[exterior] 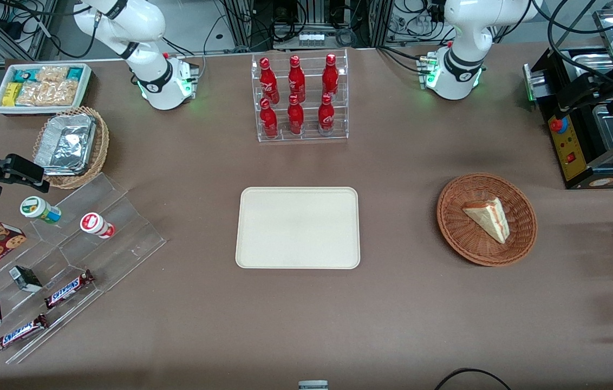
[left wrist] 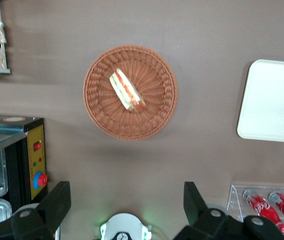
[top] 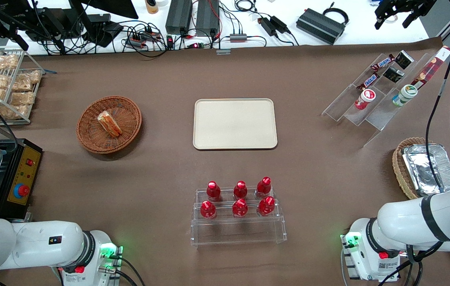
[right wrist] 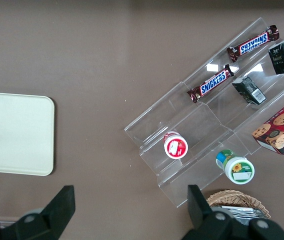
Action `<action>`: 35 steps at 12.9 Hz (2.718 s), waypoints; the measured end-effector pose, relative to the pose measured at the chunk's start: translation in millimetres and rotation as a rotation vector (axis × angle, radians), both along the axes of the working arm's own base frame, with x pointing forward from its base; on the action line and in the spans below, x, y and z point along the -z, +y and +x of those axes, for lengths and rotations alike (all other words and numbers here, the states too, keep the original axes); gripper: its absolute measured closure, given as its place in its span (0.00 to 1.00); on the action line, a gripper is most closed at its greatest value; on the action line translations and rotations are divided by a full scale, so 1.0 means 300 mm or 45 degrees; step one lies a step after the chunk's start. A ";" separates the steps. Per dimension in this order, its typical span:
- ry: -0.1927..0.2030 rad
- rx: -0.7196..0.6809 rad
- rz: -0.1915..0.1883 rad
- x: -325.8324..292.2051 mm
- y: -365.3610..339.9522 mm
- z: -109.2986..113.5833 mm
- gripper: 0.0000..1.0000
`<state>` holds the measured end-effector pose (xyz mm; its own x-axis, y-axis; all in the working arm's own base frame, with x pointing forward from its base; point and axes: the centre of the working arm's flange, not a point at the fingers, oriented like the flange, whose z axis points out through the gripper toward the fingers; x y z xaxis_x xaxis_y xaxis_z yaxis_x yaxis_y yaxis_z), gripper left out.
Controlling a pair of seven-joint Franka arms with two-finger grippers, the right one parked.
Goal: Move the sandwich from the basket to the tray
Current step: 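Move the left gripper over the wicker basket toward the sandwich, then lower the left gripper and close it on the wrapped sandwich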
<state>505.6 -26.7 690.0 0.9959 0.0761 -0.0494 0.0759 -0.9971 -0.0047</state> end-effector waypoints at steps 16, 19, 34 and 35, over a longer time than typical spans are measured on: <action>0.035 -0.748 0.094 0.757 0.076 0.205 0.00; 0.015 -0.843 0.087 0.984 0.093 0.174 0.00; -0.082 -0.969 0.028 1.432 0.071 0.045 0.00; -0.077 -0.965 0.029 1.447 0.065 0.045 0.00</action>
